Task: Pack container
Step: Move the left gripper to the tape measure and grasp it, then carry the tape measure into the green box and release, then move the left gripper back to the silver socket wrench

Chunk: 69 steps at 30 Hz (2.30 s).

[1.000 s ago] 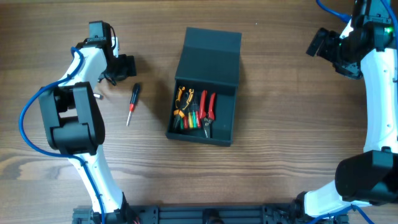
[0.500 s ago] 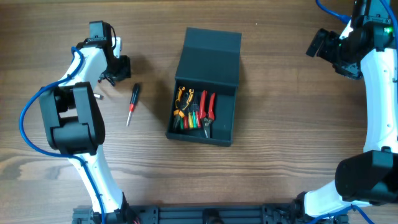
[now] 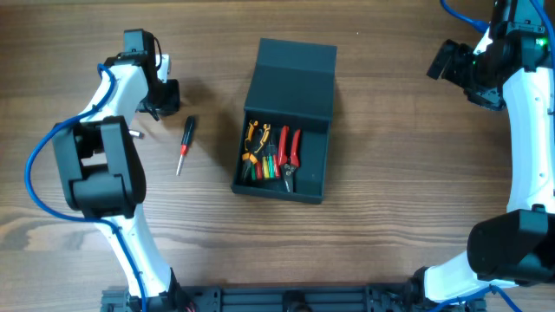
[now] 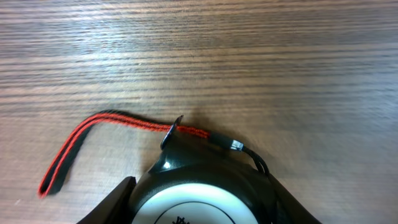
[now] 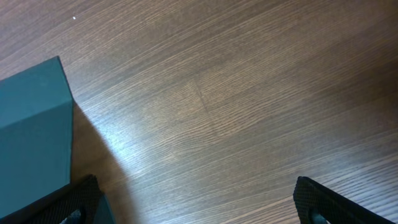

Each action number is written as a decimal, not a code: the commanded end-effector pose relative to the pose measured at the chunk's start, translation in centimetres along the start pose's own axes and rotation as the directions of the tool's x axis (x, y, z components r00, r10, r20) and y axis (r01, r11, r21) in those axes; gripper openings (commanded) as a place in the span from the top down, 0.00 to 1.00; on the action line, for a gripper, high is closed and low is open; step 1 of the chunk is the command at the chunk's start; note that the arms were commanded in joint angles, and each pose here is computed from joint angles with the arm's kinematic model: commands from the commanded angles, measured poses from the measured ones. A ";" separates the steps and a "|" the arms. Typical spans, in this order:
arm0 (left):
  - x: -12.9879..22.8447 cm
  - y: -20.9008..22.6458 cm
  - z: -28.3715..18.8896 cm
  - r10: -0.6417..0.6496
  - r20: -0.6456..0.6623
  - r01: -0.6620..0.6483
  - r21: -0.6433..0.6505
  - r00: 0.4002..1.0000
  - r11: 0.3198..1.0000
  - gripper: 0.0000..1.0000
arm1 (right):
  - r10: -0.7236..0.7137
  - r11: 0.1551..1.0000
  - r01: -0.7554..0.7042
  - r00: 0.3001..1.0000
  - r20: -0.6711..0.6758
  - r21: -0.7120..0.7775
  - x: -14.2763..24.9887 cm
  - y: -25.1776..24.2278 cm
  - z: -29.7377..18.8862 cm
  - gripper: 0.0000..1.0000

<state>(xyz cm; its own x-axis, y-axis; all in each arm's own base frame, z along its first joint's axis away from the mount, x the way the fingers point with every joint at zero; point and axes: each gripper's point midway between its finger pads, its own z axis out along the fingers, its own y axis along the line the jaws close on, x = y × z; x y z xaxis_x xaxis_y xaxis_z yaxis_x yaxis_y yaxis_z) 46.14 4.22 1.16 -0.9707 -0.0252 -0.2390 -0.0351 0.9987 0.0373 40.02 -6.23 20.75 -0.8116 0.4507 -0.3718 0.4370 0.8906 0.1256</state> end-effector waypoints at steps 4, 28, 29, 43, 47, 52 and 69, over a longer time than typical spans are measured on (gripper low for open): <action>-2.5 -2.3 -12.4 0.056 0.222 -0.068 0.048 0.974 0.997 0.78 | -0.011 1.000 0.011 1.000 -0.017 -0.003 0.3 0.0 0.5 0.01; 11.0 -29.9 -11.8 0.944 0.197 -0.962 0.127 0.264 0.243 0.96 | -0.009 1.000 0.009 1.000 0.013 -0.013 -0.4 0.2 0.5 0.00; 11.6 -30.3 -10.6 0.952 0.190 -0.965 0.153 0.240 0.212 0.96 | -0.009 1.000 0.009 1.000 0.013 -0.013 -0.4 0.2 0.5 0.00; 11.4 -33.0 -8.5 0.946 0.247 -0.973 0.147 0.210 0.177 0.00 | -0.011 1.000 0.011 0.999 0.031 -0.019 -0.9 0.4 0.5 0.00; 11.7 -33.3 -8.6 0.941 0.241 -0.967 0.153 0.238 0.205 0.00 | -0.010 1.000 0.011 0.999 0.031 -0.019 -0.9 0.4 0.5 0.01; 11.2 -33.4 -9.9 0.908 0.250 -0.939 0.161 0.337 0.304 0.00 | -0.010 1.000 0.011 0.999 0.032 -0.019 -0.9 0.4 0.5 0.00; 4.1 -9.9 -16.0 0.233 0.088 -0.242 0.099 0.968 0.965 0.06 | -0.009 1.000 0.010 0.999 0.037 -0.021 -1.0 0.4 0.5 0.00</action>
<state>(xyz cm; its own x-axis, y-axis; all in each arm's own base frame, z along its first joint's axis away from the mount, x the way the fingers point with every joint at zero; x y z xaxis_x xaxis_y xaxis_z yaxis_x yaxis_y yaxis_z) 37.74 -12.01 18.80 -0.7720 0.4979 -0.3952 0.5117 0.8556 0.0784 41.20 -6.41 21.28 -0.7909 0.4475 -0.4174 0.4300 0.8917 0.1411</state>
